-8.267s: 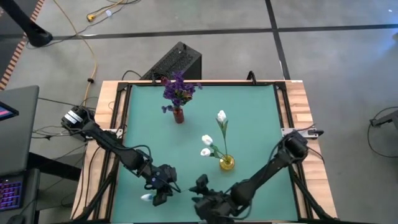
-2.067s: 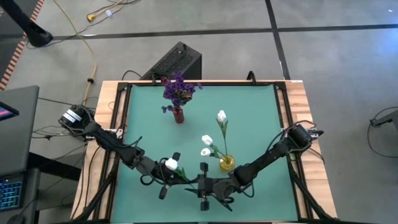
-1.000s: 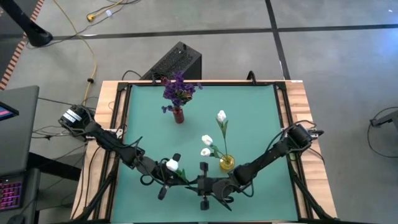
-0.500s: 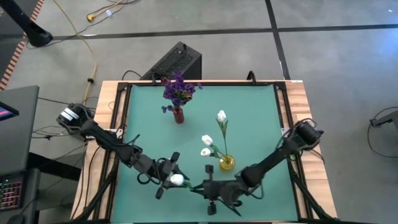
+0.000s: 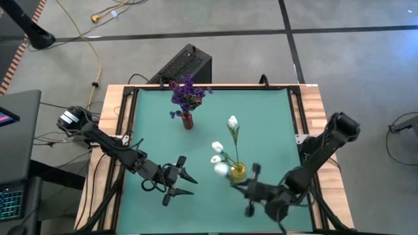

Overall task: Sort flowers into vase by color
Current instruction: Put the white flower into the yellow flower vase

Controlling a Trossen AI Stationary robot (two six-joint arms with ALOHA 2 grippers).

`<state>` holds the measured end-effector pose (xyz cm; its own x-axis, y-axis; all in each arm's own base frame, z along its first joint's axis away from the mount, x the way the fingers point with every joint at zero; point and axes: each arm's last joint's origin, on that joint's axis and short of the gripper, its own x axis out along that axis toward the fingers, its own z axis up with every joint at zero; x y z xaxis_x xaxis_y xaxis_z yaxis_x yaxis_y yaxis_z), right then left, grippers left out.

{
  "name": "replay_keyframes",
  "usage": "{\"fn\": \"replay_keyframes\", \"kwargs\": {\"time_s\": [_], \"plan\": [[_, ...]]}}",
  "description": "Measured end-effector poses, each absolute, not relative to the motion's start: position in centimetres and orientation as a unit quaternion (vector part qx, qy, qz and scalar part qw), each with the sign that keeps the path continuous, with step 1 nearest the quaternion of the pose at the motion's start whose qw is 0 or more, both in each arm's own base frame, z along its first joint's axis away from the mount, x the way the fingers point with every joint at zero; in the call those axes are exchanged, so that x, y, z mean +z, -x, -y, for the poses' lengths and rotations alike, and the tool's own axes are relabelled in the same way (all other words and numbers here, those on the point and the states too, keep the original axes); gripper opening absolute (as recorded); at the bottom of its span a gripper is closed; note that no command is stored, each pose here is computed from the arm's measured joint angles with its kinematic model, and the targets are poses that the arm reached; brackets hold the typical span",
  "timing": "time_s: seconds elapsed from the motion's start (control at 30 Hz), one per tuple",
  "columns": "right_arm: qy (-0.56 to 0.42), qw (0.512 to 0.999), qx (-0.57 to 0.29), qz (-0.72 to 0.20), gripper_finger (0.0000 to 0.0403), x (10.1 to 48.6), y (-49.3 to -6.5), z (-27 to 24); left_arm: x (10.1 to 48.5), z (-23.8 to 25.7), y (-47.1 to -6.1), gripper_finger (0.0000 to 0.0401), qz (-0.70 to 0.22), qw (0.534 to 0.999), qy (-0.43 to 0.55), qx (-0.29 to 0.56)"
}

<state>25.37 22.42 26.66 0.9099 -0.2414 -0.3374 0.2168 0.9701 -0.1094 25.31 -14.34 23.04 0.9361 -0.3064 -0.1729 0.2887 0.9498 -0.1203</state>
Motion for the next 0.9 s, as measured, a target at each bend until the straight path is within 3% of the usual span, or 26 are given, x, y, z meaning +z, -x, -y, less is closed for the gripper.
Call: {"fn": "replay_keyframes", "kwargs": {"time_s": [0.33,0.9], "plan": [[-0.016,0.973,-0.186,-0.133,0.0027,26.0,-20.9,-17.1,23.0,14.3,-25.3,0.0181,-0.095,0.983,0.049,-0.149],[-0.037,0.975,-0.195,-0.099,0.0027,26.3,-21.3,-15.6,23.0,14.2,-25.4,0.0181,-0.093,0.987,0.04,-0.124]]}}
